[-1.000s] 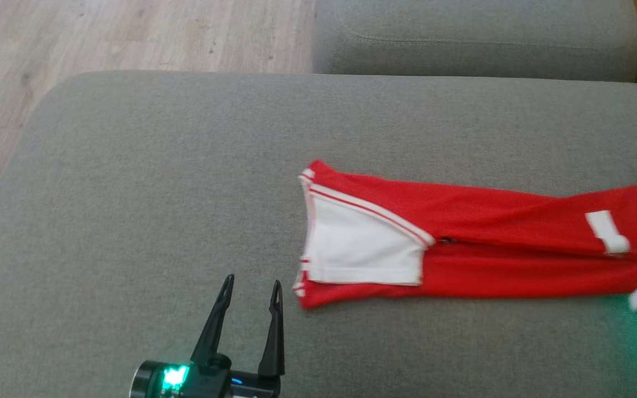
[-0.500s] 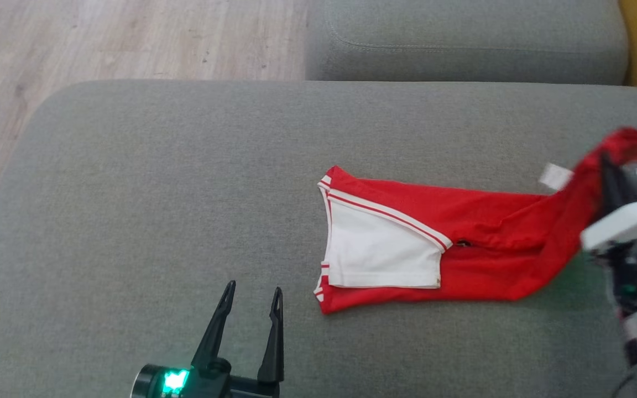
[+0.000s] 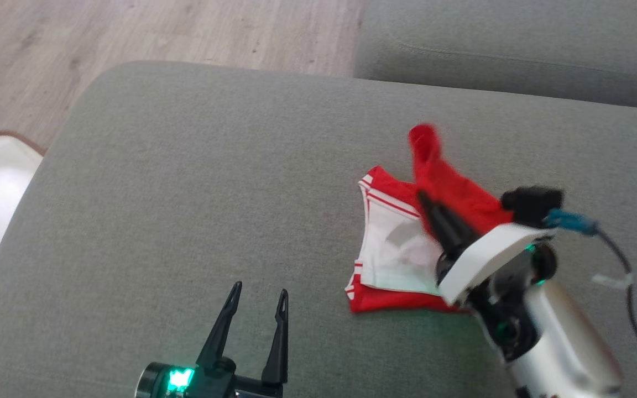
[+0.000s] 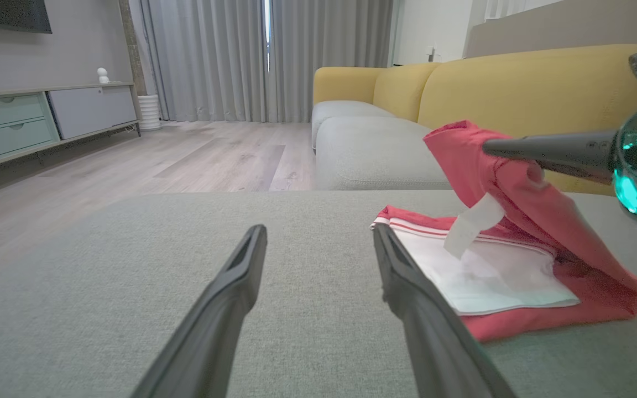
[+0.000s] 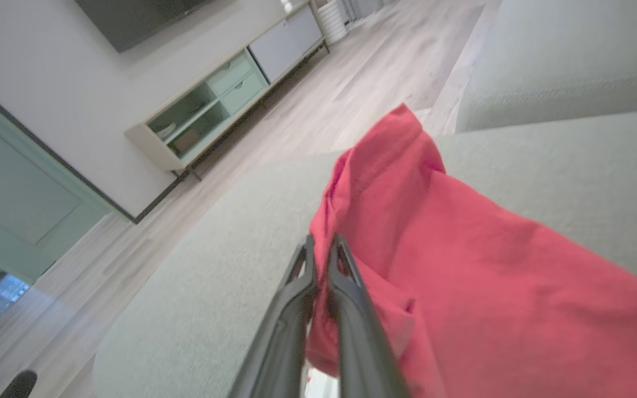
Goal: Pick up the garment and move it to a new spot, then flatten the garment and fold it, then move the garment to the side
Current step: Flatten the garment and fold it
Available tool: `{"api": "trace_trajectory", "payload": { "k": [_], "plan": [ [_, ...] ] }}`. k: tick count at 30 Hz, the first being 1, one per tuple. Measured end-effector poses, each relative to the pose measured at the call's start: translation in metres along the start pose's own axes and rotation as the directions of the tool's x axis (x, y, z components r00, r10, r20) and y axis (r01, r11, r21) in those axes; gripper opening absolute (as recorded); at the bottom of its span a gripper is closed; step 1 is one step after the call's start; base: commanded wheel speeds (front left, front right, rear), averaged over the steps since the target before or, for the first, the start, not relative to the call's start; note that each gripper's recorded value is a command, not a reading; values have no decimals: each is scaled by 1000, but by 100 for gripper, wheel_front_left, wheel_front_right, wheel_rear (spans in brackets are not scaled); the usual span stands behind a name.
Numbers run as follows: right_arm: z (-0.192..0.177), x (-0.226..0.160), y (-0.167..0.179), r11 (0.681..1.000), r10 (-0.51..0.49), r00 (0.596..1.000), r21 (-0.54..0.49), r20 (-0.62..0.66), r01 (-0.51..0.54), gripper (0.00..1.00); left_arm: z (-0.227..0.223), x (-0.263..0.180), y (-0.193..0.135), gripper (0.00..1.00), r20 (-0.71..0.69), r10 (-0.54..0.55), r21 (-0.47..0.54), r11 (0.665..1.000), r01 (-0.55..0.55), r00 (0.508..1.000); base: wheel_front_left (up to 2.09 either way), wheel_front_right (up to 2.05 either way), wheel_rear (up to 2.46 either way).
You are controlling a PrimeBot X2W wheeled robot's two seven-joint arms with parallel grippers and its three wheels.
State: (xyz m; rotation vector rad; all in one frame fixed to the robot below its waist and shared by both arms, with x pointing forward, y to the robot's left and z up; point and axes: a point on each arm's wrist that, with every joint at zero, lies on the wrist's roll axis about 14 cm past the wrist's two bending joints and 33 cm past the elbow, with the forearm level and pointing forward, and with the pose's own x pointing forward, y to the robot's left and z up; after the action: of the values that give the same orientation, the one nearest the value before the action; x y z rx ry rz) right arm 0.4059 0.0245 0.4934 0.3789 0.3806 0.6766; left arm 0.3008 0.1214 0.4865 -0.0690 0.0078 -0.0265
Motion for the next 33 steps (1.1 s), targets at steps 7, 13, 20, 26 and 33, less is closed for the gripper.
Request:
{"api": "trace_trajectory", "payload": {
  "k": [7,13,20,26,33],
  "plan": [
    [-39,4,27,998,69,993,-3,-98,-69,100,-2,-1,5,100,-9,22,-9,1000,-22,1000,0,0,0],
    [1,-8,13,999,14,995,-45,95,-10,100,4,2,3,100,14,14,-8,1000,-14,1000,0,0,0],
    [37,-61,-39,964,-134,932,-174,337,201,100,10,2,-1,100,38,1,-22,1000,0,999,0,0,0],
    [35,-118,-75,910,-244,864,-204,440,361,100,18,2,-7,100,66,-13,-35,999,16,998,0,0,0],
    [-8,-175,-87,867,-350,845,-201,403,455,100,11,-12,-5,100,47,6,-55,998,-3,999,0,0,0]
  ]
}}
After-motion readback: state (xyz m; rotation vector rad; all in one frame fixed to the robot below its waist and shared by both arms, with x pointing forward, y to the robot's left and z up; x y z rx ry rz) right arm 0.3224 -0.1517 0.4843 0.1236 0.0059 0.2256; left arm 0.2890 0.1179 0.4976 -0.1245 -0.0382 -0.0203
